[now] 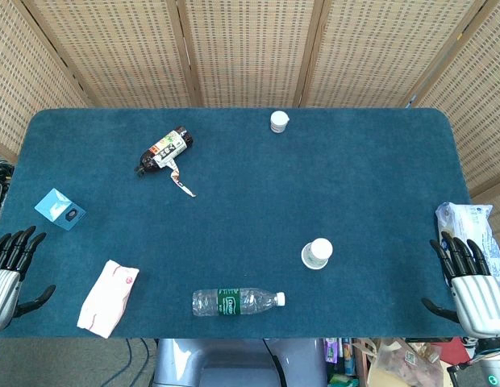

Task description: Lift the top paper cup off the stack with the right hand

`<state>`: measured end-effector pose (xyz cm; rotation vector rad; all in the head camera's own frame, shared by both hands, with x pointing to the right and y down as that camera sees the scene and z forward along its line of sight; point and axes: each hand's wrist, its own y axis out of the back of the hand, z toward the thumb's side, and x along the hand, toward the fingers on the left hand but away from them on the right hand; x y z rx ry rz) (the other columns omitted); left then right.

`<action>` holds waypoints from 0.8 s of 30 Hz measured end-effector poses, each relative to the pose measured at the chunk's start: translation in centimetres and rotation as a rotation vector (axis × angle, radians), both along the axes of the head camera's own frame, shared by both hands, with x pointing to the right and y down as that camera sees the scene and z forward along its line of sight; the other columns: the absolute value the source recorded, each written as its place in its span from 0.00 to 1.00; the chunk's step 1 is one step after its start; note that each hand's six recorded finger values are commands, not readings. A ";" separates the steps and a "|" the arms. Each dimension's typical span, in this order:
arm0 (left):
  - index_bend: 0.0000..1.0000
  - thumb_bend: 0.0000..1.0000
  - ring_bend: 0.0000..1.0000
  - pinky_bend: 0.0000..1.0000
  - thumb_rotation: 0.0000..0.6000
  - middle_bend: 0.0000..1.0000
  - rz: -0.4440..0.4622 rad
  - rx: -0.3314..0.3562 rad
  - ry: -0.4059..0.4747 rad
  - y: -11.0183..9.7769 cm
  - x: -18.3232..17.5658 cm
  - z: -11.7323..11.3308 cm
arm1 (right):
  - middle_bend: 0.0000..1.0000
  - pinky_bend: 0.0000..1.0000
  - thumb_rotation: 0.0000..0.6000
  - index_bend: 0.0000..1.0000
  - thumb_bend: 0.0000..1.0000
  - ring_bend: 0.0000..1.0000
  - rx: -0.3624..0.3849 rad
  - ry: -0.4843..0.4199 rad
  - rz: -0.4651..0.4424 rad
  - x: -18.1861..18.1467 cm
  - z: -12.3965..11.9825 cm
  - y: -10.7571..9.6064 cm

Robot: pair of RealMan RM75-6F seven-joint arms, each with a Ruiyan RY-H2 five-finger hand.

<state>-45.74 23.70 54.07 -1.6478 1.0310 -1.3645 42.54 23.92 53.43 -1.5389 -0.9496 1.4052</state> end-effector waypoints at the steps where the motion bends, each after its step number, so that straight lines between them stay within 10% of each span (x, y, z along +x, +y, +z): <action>1: 0.00 0.27 0.00 0.00 1.00 0.00 0.000 0.000 0.000 0.0 0.0 0.0 | 0.00 0.00 1.00 0.00 0.13 0.00 -0.001 0.000 0.000 0.0 0.0 0.0; 24: 0.00 0.27 0.00 0.00 1.00 0.00 -0.002 -0.005 -0.004 -0.2 -0.2 0.0 | 0.00 0.00 1.00 0.00 0.13 0.00 -0.010 -0.018 -0.013 -0.4 0.0 0.1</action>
